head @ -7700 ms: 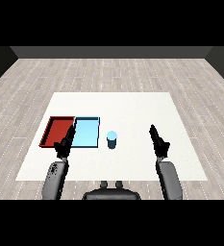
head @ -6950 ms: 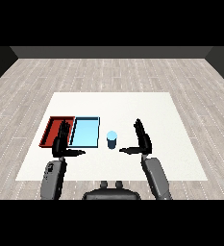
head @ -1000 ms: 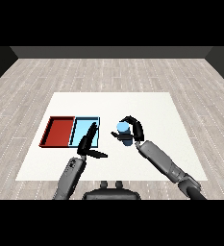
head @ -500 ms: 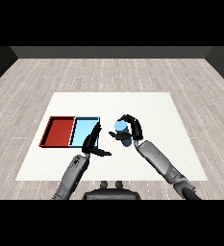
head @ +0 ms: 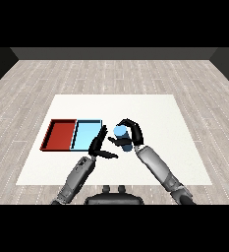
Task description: Pick the blue can and put it in the blue box
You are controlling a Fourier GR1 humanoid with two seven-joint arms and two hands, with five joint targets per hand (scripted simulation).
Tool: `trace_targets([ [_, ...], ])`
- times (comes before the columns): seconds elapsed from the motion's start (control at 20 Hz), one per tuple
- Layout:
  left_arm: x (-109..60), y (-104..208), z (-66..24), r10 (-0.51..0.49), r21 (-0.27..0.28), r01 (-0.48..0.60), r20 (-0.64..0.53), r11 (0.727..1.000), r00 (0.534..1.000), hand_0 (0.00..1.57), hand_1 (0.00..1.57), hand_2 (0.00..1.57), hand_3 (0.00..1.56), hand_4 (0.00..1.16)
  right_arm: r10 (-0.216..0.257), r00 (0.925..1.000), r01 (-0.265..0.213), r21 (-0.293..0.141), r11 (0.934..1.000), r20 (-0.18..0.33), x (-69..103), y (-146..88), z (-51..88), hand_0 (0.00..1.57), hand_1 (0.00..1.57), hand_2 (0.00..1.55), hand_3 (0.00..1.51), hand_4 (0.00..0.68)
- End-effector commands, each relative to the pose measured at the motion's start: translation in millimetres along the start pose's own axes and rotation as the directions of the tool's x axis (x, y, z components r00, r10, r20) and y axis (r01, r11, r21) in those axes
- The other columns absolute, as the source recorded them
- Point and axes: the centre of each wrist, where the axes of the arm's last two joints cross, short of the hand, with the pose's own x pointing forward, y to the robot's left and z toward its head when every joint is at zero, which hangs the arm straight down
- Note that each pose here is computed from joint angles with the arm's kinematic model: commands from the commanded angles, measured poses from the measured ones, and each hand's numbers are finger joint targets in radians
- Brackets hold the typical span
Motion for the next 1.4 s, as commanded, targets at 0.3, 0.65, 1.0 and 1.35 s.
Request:
trace_targets([
  [0.3, -14.3, -16.7, -13.3, 0.015, 0.006, -0.015, -0.012, 1.0, 1.0, 0.0, 0.0, 0.0, 0.0, 0.0, -0.005, 1.0, 0.004, 0.038, 0.9993, 0.008, 0.6, 16.1, -13.8, 1.48, 1.48, 1.46, 1.39, 0.612],
  [0.65, -6.9, -9.4, -16.4, 0.007, -0.006, -0.007, -0.034, 1.0, 0.999, 0.0, 0.0, 0.0, 0.0, 0.0, -0.035, 0.9991, 0.033, 0.057, 0.9978, 0.024, -10.8, 40.0, 19.3, 1.46, 1.46, 1.46, 1.41, 0.62],
  [1.0, -9.2, -20.1, -20.7, 0.027, -0.026, -0.026, 0.009, 0.999, 1.0, 0.0, 0.0, 0.0, 0.0, 0.0, -0.115, 0.9933, 0.114, 0.05, 0.9922, 0.011, 2.0, 34.2, -8.8, 1.45, 1.45, 1.45, 1.38, 0.608],
  [1.35, 0.2, -36.0, -25.5, 0.064, -0.053, -0.063, 0.016, 0.997, 0.998, 0.0, 0.0, 0.0, 0.0, 0.0, -0.142, 0.9898, 0.142, 0.041, 0.9889, -0.012, -12.9, 52.0, 14.9, 1.45, 1.45, 1.45, 1.39, 0.602],
])
